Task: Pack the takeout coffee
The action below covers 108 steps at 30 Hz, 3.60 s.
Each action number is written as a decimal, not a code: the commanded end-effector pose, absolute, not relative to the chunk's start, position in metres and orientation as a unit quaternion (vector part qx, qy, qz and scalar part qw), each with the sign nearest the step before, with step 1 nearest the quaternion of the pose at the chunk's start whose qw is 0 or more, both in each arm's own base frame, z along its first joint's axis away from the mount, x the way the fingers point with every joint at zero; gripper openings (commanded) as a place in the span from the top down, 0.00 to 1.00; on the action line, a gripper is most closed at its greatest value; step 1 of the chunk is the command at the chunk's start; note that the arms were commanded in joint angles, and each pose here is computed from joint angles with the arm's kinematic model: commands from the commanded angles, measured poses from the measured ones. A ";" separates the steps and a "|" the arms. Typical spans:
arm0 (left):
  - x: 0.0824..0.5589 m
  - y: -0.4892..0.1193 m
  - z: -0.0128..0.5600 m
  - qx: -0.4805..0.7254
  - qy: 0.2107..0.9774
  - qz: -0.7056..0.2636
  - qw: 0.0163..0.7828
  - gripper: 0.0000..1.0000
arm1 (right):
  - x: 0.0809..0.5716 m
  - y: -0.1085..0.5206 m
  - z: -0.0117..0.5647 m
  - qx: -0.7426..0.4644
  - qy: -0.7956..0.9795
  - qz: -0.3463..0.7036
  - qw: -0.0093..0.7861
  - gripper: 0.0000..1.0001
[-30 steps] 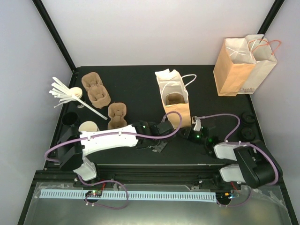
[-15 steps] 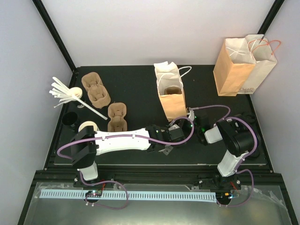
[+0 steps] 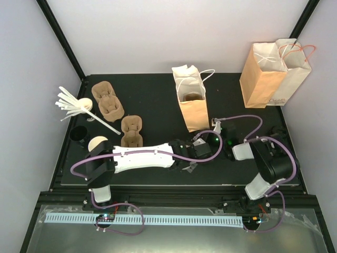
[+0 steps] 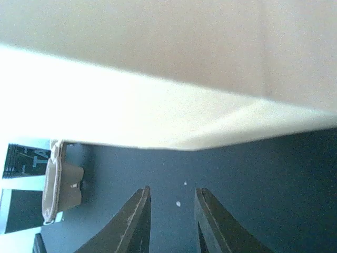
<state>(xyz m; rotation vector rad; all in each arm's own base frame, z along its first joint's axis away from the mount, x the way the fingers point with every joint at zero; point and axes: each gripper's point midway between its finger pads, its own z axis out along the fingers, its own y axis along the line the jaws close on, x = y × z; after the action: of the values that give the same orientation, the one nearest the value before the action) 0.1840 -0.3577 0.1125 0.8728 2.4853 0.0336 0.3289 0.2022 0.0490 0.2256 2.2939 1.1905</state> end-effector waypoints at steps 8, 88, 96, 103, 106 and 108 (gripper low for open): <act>0.194 -0.368 0.124 0.326 0.907 0.027 0.265 0.75 | 0.303 0.138 0.069 0.078 0.897 0.291 0.323 0.51; 0.220 -0.207 0.191 0.178 0.938 -0.154 0.256 0.01 | 0.340 -0.207 0.071 0.614 0.776 -0.083 0.119 0.02; 0.222 -0.207 0.189 0.179 0.938 -0.152 0.254 0.01 | 0.342 -0.217 0.068 0.619 0.771 -0.100 0.113 0.04; 0.224 -0.209 0.188 0.180 0.939 -0.149 0.251 0.01 | 0.340 -0.222 0.068 0.624 0.765 -0.119 0.105 0.09; 0.225 -0.209 0.186 0.181 0.940 -0.148 0.249 0.01 | 0.339 -0.223 0.066 0.624 0.765 -0.122 0.102 0.13; 0.225 -0.209 0.185 0.182 0.940 -0.147 0.247 0.01 | 0.338 -0.223 0.064 0.623 0.766 -0.124 0.097 0.13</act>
<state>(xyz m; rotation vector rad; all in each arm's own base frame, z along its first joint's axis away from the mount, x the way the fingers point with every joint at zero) 0.2204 -0.2038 0.1714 0.4780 2.5906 -0.3712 0.3422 -0.2130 0.0638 1.8180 2.2902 -0.2957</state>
